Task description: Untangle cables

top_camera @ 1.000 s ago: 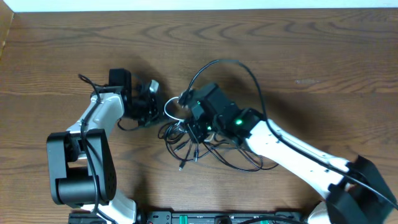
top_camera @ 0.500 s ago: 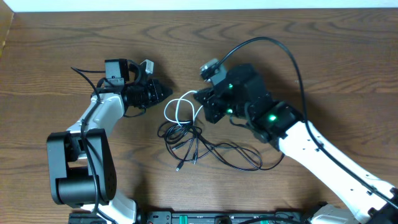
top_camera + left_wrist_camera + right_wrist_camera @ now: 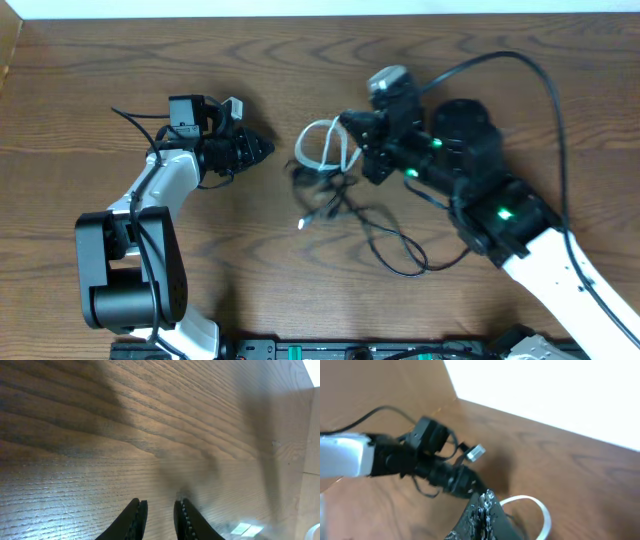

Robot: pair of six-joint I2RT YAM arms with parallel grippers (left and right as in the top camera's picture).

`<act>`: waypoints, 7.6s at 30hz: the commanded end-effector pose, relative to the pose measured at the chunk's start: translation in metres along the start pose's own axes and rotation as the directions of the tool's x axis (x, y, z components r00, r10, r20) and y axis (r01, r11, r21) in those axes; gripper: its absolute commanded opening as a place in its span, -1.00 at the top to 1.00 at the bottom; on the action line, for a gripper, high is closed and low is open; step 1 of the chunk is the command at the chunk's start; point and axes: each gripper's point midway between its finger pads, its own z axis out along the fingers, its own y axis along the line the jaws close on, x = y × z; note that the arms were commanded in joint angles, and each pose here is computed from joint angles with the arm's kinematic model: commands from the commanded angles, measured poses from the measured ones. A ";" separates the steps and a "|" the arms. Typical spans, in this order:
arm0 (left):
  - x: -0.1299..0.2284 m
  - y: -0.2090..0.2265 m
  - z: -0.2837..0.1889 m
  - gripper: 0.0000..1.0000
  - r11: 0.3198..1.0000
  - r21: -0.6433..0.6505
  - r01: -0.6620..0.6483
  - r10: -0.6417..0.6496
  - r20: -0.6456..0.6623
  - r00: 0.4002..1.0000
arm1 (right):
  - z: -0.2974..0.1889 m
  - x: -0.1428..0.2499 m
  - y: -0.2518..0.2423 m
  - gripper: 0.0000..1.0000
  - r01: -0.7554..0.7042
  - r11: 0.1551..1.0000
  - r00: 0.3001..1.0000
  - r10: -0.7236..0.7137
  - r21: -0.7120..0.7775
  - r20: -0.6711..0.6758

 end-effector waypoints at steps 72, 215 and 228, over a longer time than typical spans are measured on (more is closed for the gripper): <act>0.010 -0.021 0.033 -0.61 0.963 -0.126 0.236 -0.231 0.057 0.971 | -0.208 0.179 -0.280 0.98 -0.123 0.114 0.707 0.707 0.986 0.007; 0.008 -0.022 0.033 -0.61 0.965 -0.120 0.232 -0.226 0.064 0.972 | -0.058 -0.008 -0.084 0.98 -0.195 0.920 0.979 0.202 0.339 0.015; 0.009 -0.022 0.033 -0.61 0.965 -0.122 0.233 -0.227 0.062 0.972 | -0.029 0.080 -0.110 -0.31 -0.319 0.819 0.865 0.458 0.477 -0.207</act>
